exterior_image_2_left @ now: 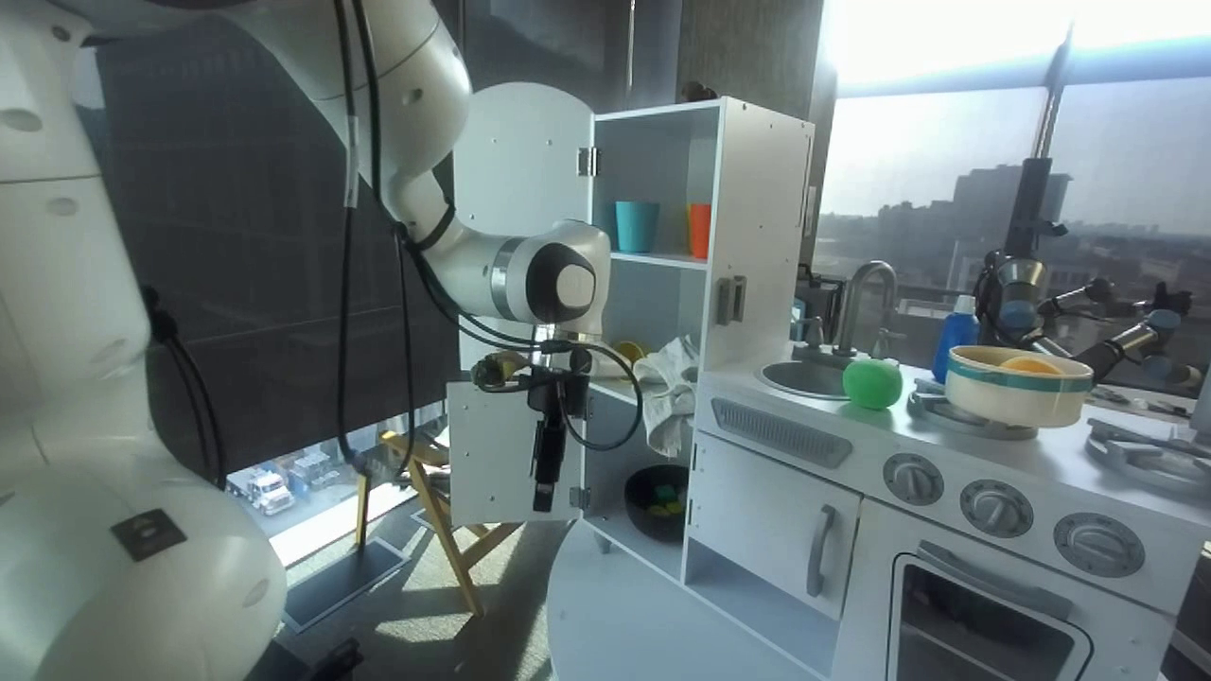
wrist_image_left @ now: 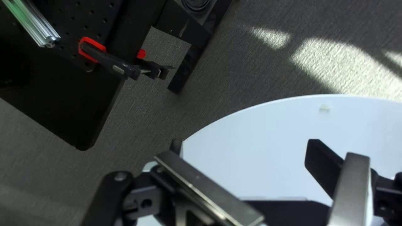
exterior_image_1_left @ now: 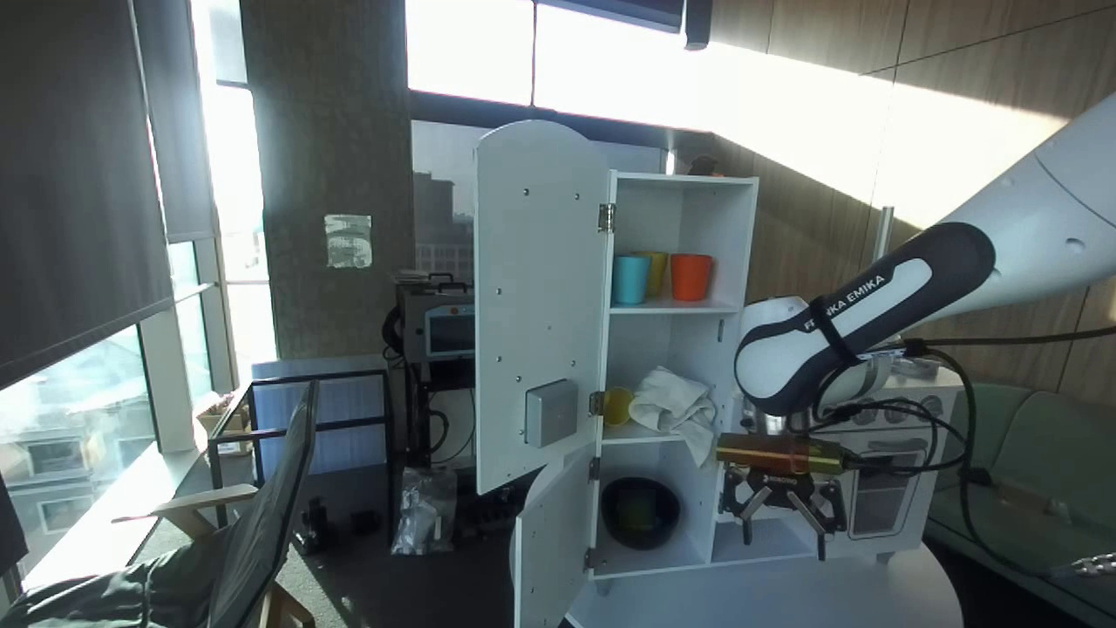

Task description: Close all the open cabinet doors

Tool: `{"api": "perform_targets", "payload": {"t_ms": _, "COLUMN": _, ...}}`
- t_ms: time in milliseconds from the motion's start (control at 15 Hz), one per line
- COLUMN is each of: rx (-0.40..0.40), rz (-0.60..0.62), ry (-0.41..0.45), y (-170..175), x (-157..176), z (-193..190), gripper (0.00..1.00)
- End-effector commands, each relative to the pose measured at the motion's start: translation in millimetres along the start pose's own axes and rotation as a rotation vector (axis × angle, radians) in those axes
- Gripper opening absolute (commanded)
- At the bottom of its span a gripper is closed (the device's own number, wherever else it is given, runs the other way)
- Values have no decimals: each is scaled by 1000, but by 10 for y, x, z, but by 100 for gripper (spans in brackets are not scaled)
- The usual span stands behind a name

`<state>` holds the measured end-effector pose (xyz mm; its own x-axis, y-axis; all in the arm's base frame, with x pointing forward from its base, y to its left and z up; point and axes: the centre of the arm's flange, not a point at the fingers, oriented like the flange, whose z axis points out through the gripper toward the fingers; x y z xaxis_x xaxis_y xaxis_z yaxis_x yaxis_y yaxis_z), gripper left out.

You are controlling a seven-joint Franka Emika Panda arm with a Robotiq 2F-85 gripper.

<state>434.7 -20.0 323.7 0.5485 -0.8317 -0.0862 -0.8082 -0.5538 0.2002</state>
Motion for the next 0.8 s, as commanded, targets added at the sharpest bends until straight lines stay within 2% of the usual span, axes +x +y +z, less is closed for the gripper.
{"api": "perform_targets", "payload": {"t_ms": 0, "rx": -21, "rz": -192, "ry": 56, "y": -281, "x": -438, "z": -173, "gripper": 100}}
{"api": "perform_targets", "payload": {"t_ms": 133, "rx": 3, "rz": -298, "ry": 77, "y": -469, "x": -634, "z": -194, "gripper": 100}}
{"api": "perform_targets", "payload": {"t_ms": 333, "rx": -6, "rz": -397, "ry": 135, "y": -616, "x": -888, "z": -247, "gripper": 100}}
{"api": "perform_targets", "payload": {"t_ms": 400, "rx": -50, "rz": -411, "ry": 160, "y": -618, "x": -926, "z": -257, "gripper": 100}}
{"api": "perform_targets", "payload": {"t_ms": 467, "rx": -26, "rz": -363, "ry": 117, "y": -557, "x": -898, "z": -179, "gripper": 100}}
{"api": "perform_targets", "payload": {"t_ms": 733, "rx": -43, "rz": -394, "ry": 146, "y": -582, "x": -949, "z": -184, "gripper": 100}}
